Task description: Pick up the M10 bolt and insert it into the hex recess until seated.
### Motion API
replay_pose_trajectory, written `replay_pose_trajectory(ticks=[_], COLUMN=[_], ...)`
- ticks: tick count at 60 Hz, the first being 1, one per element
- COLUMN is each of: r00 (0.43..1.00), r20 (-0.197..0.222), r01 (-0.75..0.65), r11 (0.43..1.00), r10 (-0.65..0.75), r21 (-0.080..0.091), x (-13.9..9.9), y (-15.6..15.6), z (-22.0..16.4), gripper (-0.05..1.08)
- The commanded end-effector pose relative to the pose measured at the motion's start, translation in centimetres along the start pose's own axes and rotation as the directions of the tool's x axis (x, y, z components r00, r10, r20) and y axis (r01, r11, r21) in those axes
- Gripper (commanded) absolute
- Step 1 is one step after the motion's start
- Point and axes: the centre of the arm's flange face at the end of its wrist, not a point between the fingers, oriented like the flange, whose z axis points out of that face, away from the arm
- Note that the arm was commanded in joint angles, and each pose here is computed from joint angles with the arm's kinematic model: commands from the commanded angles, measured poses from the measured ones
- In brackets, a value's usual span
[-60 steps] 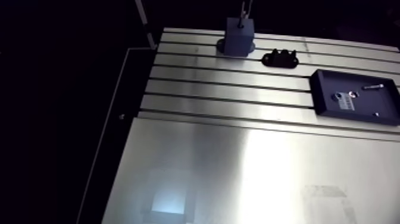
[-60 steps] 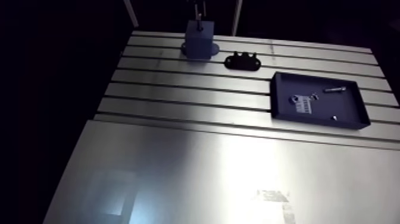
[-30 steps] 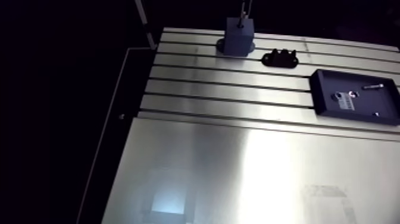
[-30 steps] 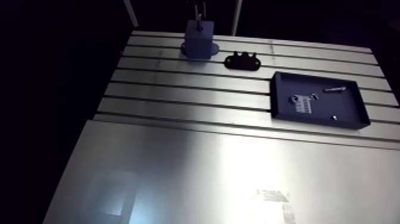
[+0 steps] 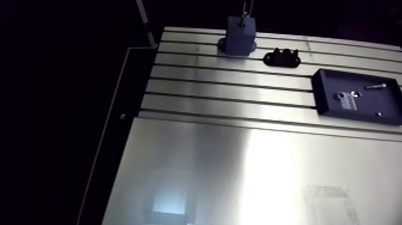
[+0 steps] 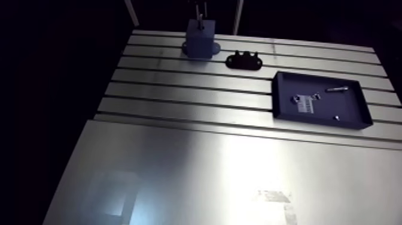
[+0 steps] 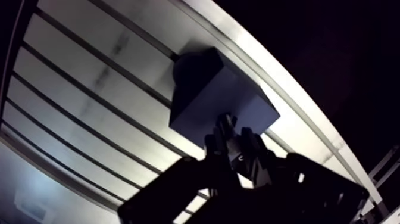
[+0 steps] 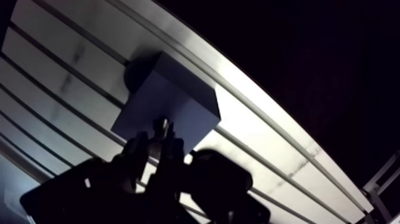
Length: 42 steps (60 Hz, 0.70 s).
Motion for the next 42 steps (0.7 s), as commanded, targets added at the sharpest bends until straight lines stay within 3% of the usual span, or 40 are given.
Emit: replay_pose_trajectory(ticks=[1,42], r00=[1.000,1.000], r20=[0.003,0.005], r01=[0.000,0.002], r11=[1.000,1.000], r10=[0.000,-0.002], r21=[0.000,0.003], x=[0.08,0.02], y=[0.04,-0.02], z=[0.19,0.18], gripper=[0.76,0.76])
